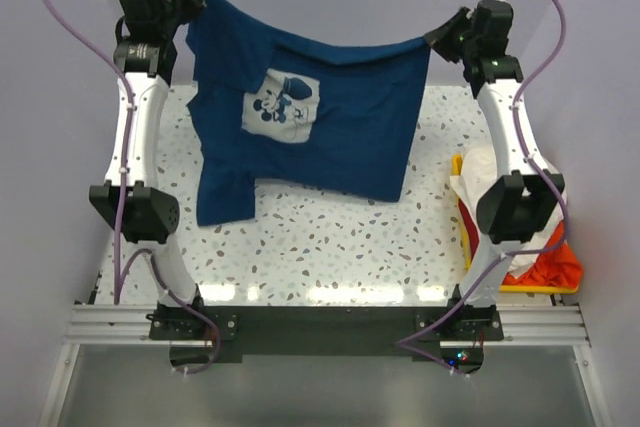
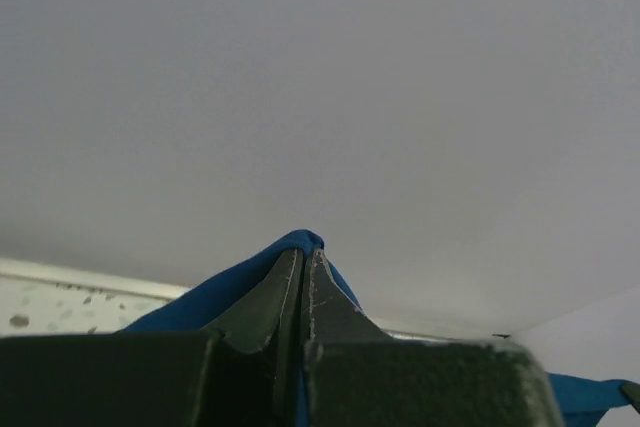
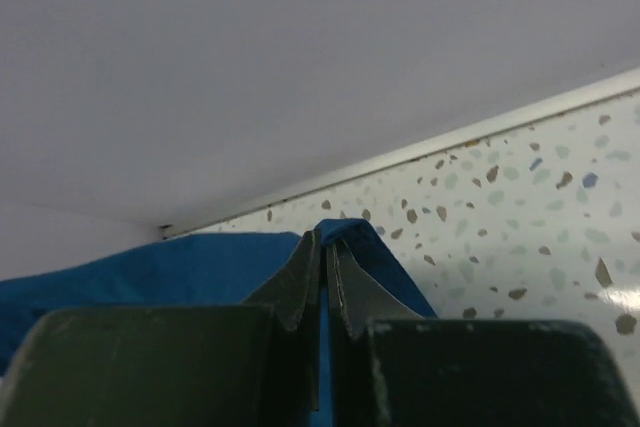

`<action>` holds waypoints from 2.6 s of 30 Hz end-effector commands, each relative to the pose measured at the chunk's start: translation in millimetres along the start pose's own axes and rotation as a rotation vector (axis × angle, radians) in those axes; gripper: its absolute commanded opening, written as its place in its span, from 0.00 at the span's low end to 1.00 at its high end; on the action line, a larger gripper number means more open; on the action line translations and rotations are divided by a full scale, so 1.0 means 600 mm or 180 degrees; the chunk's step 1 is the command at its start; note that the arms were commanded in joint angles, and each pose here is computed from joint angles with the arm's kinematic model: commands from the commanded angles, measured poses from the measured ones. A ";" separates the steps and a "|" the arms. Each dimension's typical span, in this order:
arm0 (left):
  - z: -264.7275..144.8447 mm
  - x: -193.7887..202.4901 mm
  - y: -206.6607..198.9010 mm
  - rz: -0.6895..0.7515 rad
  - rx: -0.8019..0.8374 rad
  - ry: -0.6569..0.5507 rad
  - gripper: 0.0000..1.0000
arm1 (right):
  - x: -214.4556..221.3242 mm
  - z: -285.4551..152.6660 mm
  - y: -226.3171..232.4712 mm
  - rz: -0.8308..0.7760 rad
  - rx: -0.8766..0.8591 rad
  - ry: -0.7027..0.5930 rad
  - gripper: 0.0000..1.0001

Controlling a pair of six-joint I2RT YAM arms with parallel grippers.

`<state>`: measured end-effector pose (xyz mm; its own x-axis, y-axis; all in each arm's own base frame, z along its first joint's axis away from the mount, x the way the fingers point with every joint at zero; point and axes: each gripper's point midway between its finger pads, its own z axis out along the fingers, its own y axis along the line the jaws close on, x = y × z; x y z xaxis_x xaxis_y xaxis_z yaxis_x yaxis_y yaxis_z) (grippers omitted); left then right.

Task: Fold and stack the t-shirts
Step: Flatten the tshirt out

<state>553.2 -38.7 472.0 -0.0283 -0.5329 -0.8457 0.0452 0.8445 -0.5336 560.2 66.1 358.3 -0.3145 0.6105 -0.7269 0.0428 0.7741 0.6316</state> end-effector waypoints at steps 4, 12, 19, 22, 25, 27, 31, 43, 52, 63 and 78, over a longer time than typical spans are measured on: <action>-0.075 -0.225 -0.105 0.0136 0.1071 -0.1086 0.00 | -0.187 -0.092 0.175 -0.0121 -0.0967 -0.1011 0.00; -0.101 -0.156 -0.029 0.0059 0.0938 -0.0798 0.00 | -0.111 -0.101 0.106 -0.0067 -0.0714 -0.0799 0.00; -0.135 0.088 0.110 -0.0595 0.0374 0.0016 0.00 | 0.145 -0.073 -0.093 0.0277 0.0012 0.0239 0.00; -0.162 0.206 0.185 -0.0836 -0.0083 0.0439 0.00 | 0.231 -0.082 -0.154 0.0396 0.0256 0.0593 0.00; -0.202 0.313 0.254 -0.0980 -0.0553 0.0836 0.00 | 0.315 -0.097 -0.220 0.0442 0.0588 0.0947 0.00; -0.238 0.388 0.297 -0.1034 -0.0871 0.1170 0.00 | 0.356 -0.109 -0.254 0.0473 0.0767 0.1130 0.00; -0.315 0.473 0.360 -0.0900 -0.1413 0.1583 0.00 | 0.442 -0.150 -0.316 0.0484 0.1045 0.1460 0.00; -0.373 0.488 0.402 -0.0496 -0.1843 0.1797 0.81 | 0.453 -0.210 -0.339 0.0154 0.1214 0.1464 0.52; -0.453 0.568 0.419 -0.0653 -0.2034 0.1974 0.75 | 0.533 -0.217 -0.164 -0.0706 0.0537 0.1583 0.57; -0.416 0.498 0.402 -0.0403 -0.1907 0.1695 0.60 | 0.821 -0.216 0.116 -0.1831 -0.0491 0.1883 0.43; -0.359 0.393 0.373 -0.0204 -0.1768 0.1272 0.61 | 0.960 -0.218 0.235 -0.2578 -0.1192 0.1665 0.43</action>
<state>334.1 30.5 140.8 -0.4033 -0.6340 -0.6599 -0.5019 0.7562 -0.4198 242.4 485.3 42.6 -0.5750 -0.3268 -0.7500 -0.6231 0.7690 0.1427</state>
